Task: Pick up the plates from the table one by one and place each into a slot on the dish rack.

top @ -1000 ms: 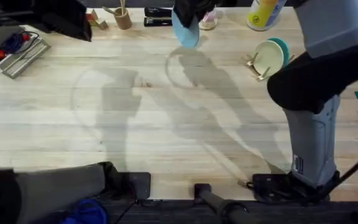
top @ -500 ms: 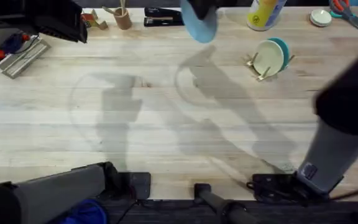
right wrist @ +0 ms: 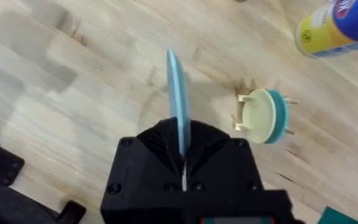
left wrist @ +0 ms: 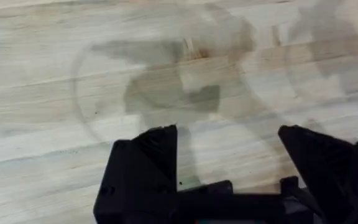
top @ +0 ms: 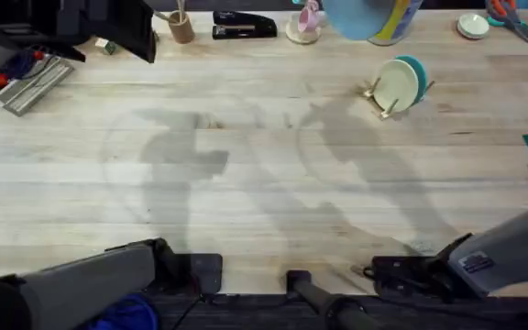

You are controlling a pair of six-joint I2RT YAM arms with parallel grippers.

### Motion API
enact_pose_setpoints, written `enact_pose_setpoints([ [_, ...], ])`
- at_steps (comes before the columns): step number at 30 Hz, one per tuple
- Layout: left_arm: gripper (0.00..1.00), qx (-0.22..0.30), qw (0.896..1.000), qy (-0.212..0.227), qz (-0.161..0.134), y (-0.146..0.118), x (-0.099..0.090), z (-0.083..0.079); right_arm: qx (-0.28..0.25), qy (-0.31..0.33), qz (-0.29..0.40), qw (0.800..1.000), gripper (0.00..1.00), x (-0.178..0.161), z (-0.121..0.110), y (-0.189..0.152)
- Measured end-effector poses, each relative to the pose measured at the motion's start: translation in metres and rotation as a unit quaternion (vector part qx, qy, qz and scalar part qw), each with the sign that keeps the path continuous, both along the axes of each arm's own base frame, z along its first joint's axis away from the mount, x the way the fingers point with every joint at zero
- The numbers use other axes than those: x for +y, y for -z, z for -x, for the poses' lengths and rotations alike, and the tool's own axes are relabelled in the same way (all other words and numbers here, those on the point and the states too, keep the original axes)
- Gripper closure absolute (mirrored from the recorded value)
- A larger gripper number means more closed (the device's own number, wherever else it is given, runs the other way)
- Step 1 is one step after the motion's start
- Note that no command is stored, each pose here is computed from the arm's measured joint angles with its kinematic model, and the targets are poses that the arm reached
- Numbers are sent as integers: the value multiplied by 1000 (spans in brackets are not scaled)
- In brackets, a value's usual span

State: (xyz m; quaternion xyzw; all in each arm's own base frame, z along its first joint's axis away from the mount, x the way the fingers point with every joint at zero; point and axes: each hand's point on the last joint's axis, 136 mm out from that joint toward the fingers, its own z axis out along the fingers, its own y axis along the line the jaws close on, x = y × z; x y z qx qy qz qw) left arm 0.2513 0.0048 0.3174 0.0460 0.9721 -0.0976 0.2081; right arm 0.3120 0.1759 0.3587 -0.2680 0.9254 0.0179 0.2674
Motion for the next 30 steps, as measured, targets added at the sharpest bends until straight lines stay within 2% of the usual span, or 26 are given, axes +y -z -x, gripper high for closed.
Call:
enact_pose_setpoints([
  [4,5,-1,1000,0,0,0,0,0,-16,7,10,1000,966,-14,10,-8],
  [8,5,-1,1000,0,0,0,0,0,-7,20,28,999,966,-36,25,-2],
  [14,5,-1,1000,0,0,0,0,0,6,85,44,995,966,-94,46,7],
  [21,6,-1,1000,0,0,0,0,0,-13,149,46,988,966,-155,89,5],
  [25,6,-1,1000,0,0,0,0,0,-8,153,43,987,966,-171,113,15],
  [28,6,-1,1000,0,0,0,0,0,2,157,36,987,966,-178,121,27],
  [30,6,-1,1000,0,0,0,0,0,20,132,14,991,966,-176,121,41],
])
